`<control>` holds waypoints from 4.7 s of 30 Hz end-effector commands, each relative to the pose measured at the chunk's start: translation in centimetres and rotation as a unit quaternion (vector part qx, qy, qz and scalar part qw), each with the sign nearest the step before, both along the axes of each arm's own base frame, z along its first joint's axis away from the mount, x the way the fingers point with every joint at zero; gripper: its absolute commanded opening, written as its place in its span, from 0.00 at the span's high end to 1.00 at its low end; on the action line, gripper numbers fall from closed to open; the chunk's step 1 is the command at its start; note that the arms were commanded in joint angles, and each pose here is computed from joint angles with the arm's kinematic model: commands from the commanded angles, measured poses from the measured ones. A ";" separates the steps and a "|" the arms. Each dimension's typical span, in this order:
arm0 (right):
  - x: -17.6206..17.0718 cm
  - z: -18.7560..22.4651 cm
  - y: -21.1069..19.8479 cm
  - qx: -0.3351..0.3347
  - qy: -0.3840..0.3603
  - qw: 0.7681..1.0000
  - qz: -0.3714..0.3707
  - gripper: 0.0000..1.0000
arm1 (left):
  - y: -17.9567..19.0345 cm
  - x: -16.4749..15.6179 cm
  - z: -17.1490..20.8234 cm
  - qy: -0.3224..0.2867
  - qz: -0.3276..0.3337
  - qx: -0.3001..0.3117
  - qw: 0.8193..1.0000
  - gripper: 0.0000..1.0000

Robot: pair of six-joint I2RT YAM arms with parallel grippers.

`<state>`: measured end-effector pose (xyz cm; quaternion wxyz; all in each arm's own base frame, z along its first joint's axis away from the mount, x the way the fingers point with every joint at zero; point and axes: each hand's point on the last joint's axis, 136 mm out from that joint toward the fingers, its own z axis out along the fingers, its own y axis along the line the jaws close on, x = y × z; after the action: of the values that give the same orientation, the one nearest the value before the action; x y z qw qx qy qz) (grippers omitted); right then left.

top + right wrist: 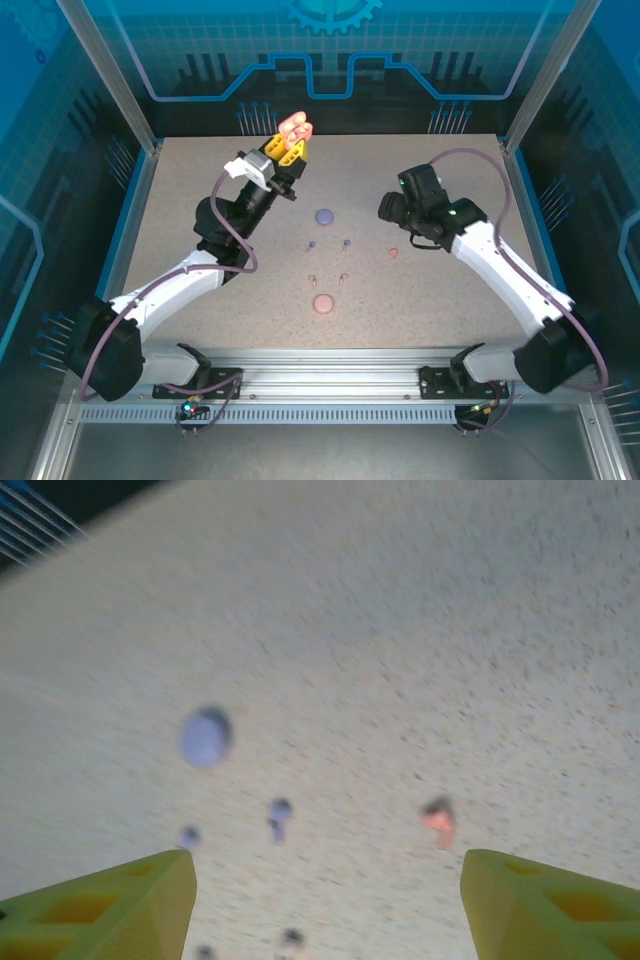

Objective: Insert wireless bluetooth earbuds into charging case

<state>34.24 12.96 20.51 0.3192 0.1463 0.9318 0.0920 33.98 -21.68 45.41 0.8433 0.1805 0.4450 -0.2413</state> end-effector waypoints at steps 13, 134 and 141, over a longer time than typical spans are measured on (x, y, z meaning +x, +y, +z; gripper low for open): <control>1.0 -14.6 -1.4 -0.119 0.229 0.962 0.087 0.38 | 0.2 -1.3 2.5 -0.035 -0.003 0.003 0.999 1.00; 2.7 21.1 7.1 -0.005 -0.309 0.933 0.185 0.72 | -1.1 0.1 1.0 -0.023 -0.019 0.001 1.000 1.00; -0.3 28.4 9.6 0.049 -0.406 0.880 0.240 0.72 | -1.4 0.3 0.7 -0.019 -0.023 0.004 1.000 1.00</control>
<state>35.98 21.39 43.72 0.5835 -0.0833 0.7776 0.2188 35.09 -22.87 44.04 0.8331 0.1991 0.4567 -0.2405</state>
